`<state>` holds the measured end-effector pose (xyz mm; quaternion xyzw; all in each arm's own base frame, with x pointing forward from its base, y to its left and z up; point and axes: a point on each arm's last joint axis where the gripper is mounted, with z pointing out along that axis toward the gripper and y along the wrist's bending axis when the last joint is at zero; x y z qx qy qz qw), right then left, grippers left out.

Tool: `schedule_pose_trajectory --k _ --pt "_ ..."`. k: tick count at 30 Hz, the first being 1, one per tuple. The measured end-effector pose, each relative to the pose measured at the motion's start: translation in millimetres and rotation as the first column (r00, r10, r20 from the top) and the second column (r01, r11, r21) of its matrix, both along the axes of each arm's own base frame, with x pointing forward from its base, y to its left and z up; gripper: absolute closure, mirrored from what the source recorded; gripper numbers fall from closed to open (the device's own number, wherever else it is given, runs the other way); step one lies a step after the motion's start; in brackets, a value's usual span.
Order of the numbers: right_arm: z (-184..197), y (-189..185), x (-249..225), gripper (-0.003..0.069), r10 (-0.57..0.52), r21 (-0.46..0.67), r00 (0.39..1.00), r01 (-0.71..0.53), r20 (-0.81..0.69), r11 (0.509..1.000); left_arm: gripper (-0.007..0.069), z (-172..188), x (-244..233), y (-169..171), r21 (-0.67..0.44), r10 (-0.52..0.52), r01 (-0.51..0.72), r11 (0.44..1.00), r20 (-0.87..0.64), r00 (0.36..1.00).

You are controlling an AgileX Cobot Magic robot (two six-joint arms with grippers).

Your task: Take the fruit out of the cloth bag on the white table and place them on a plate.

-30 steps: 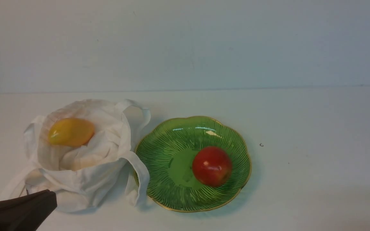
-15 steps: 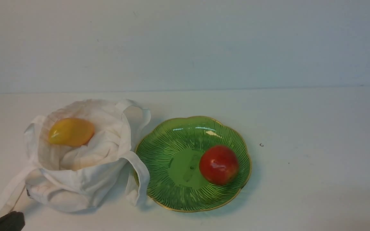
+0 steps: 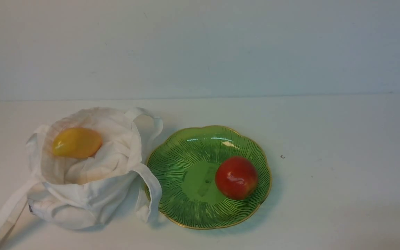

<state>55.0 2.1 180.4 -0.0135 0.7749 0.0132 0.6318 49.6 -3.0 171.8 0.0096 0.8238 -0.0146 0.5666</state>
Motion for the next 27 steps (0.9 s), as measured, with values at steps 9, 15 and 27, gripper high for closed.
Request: schedule_pose_trajectory --k 9,15,27 --pt "0.0 0.0 0.0 0.0673 0.000 0.000 1.000 0.000 0.000 1.000 0.0633 -2.0 1.3 -2.2 0.008 -0.049 0.048 0.999 0.025 0.999" --pt "0.0 0.0 0.0 0.0673 0.000 0.000 1.000 0.000 0.000 1.000 0.0633 -1.7 1.5 -2.5 0.011 -0.055 0.055 0.998 0.031 0.998" --pt "0.0 0.0 0.0 0.0673 0.000 0.000 1.000 0.000 0.000 1.000 0.0633 -1.8 1.6 -2.5 0.011 -0.055 0.055 0.998 0.033 0.998"
